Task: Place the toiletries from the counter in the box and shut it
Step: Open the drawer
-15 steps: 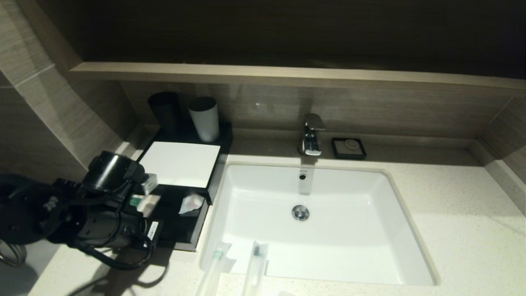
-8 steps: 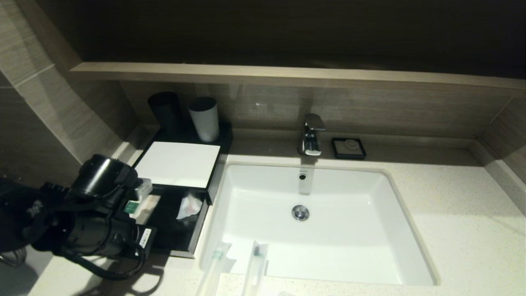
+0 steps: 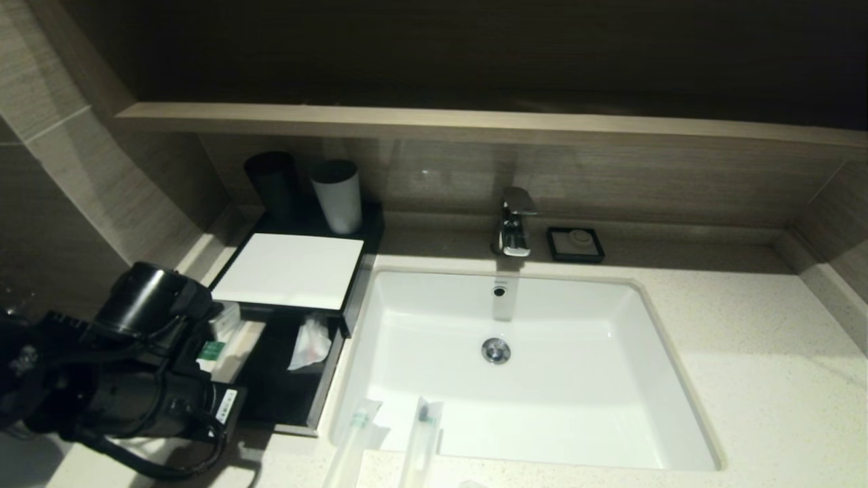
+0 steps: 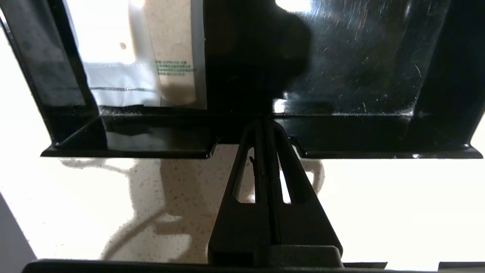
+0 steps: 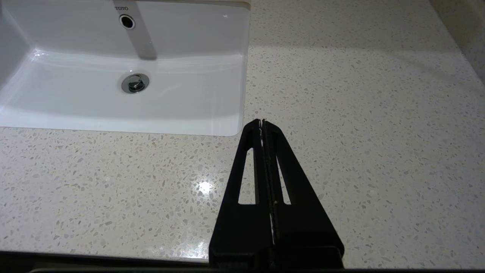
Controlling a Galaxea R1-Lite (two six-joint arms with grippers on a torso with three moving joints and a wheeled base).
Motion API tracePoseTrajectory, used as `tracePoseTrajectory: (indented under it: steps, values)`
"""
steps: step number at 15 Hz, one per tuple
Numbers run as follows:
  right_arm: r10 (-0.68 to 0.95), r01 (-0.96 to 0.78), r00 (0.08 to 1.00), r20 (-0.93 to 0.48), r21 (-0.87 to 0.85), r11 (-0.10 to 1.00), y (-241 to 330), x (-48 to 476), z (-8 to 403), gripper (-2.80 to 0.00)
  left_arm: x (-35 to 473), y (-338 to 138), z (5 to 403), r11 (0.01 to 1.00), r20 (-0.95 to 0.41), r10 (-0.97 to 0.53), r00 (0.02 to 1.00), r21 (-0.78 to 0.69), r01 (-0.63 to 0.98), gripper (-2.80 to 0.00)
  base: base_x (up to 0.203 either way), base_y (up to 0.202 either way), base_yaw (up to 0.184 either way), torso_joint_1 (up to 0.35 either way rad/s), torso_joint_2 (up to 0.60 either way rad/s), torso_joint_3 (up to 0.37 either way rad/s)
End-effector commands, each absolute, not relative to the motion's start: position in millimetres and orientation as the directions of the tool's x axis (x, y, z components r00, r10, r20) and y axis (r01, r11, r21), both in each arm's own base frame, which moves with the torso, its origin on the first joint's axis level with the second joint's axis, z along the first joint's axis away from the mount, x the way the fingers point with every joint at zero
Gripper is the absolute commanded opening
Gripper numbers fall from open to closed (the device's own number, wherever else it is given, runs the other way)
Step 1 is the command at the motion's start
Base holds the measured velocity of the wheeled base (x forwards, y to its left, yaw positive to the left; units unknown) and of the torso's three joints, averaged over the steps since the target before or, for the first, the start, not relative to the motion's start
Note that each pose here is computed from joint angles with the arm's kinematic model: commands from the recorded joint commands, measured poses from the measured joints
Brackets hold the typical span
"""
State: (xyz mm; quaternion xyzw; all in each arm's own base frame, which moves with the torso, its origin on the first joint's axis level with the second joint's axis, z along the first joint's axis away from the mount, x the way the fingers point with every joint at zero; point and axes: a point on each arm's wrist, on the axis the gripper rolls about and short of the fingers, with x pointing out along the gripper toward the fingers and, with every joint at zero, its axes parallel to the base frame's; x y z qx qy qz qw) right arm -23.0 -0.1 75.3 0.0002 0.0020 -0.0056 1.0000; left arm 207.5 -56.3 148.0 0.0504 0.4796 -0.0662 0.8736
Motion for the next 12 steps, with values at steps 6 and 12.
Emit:
tracePoseTrajectory:
  steps: [6,12]
  values:
    - [-0.011,0.011,1.000,-0.003,0.001,1.000,-0.1,-23.0,75.2,-2.80,195.1,-54.9,179.1,0.985,-0.768,-0.101,0.632,0.010,0.170,-2.80,0.000,0.000,0.000,0.000,0.00,0.000]
    - [-0.011,0.011,1.000,-0.005,0.000,1.000,-0.1,-22.9,75.3,-2.80,158.0,-72.7,197.8,0.945,-0.767,-0.212,0.606,-0.003,0.328,-2.80,0.000,0.000,0.000,0.000,0.00,0.000]
